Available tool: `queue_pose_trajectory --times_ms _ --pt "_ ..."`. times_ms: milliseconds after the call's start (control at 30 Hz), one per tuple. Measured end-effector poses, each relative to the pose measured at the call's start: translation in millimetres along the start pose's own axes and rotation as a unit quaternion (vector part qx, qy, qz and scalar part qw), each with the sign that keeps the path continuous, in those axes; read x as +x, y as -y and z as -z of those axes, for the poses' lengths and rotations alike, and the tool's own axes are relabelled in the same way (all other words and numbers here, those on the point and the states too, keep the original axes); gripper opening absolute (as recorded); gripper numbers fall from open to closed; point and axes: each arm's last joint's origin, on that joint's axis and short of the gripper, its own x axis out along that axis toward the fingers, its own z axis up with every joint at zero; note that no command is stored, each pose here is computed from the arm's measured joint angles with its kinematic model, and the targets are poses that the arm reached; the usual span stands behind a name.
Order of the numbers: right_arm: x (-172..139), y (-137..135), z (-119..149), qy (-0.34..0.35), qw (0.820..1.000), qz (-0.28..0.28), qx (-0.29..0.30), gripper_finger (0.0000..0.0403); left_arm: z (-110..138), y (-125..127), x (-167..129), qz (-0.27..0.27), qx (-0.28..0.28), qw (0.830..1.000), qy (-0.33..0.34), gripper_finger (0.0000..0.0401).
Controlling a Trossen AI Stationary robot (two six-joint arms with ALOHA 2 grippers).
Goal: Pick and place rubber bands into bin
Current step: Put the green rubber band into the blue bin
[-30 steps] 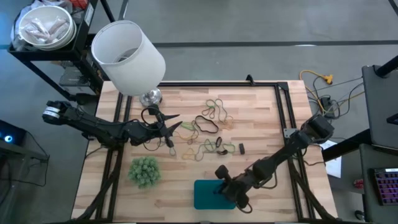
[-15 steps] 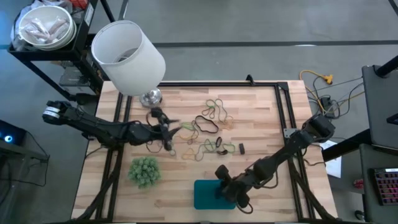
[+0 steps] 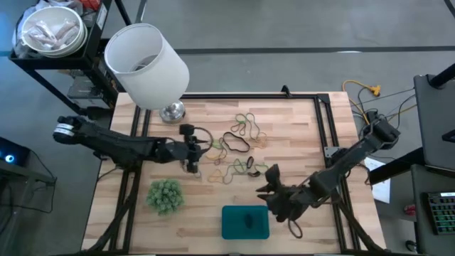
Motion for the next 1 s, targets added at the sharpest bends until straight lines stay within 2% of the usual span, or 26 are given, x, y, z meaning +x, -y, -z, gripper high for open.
queue_pose_trajectory --times_ms 200,533,733,1000 --pt "-14 8 7 0.018 1.0 0.001 0.013 0.0076 7 -11 42 0.025 0.002 0.996 -0.09 0.0125" --pt "-21 13 20 0.035 0.999 0.002 0.026 0.0068 22 -37 98 0.09 -0.035 0.983 -0.153 0.0125" --pt "-20 13 17 0.048 0.998 0.001 0.035 0.0068 41 -43 116 0.125 -0.057 0.973 -0.183 0.0125" --pt "-19 11 19 0.047 0.998 0.0 0.03 0.0068 53 -45 133 0.139 -0.068 0.968 -0.199 0.0125"
